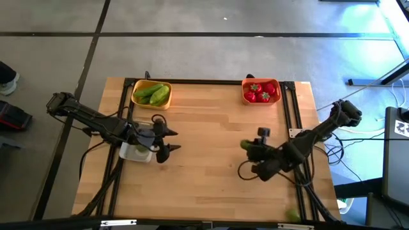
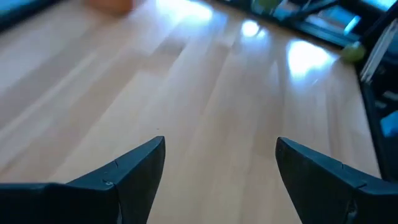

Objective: Sort produce into baskets
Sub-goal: Put the top green lime into the white bin

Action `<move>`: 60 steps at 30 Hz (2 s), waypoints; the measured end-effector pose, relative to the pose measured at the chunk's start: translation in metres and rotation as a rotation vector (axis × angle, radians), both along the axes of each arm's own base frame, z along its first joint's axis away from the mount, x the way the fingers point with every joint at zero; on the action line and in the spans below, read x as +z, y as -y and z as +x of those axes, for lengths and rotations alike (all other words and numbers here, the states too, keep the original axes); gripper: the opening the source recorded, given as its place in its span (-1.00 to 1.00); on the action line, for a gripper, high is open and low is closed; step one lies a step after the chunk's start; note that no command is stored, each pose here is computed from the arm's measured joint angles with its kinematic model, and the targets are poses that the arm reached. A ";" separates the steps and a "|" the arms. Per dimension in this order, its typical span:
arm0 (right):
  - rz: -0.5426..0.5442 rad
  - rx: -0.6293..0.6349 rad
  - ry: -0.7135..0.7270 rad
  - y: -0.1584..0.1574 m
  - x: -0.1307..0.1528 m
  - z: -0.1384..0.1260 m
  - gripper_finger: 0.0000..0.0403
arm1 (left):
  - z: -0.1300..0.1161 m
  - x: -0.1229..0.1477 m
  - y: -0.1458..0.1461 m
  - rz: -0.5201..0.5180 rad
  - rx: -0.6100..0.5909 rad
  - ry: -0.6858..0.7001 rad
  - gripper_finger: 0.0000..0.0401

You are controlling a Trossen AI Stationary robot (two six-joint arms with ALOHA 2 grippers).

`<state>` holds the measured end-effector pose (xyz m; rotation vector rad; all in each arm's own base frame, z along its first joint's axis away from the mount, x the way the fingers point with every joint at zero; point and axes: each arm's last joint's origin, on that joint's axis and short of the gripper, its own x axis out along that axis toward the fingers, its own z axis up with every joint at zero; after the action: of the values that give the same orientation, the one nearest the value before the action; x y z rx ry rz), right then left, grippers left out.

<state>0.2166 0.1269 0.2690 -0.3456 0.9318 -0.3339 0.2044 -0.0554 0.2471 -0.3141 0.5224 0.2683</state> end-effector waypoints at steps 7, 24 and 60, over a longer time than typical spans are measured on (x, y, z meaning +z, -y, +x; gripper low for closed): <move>-0.147 0.086 0.095 0.015 0.010 0.029 -0.58 | 0.015 0.004 0.000 0.010 0.013 0.105 0.50; -0.233 0.265 0.288 0.029 0.032 0.071 -0.59 | 0.072 -0.007 -0.006 -0.102 0.033 0.389 0.50; -0.255 0.448 0.498 0.020 0.029 0.112 -0.58 | 0.091 -0.005 -0.012 -0.220 -0.081 0.575 0.37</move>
<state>0.3289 0.1070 0.2983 -0.6567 0.3056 -0.1126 0.2954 -0.0437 0.2425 -0.5596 -0.0055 0.0334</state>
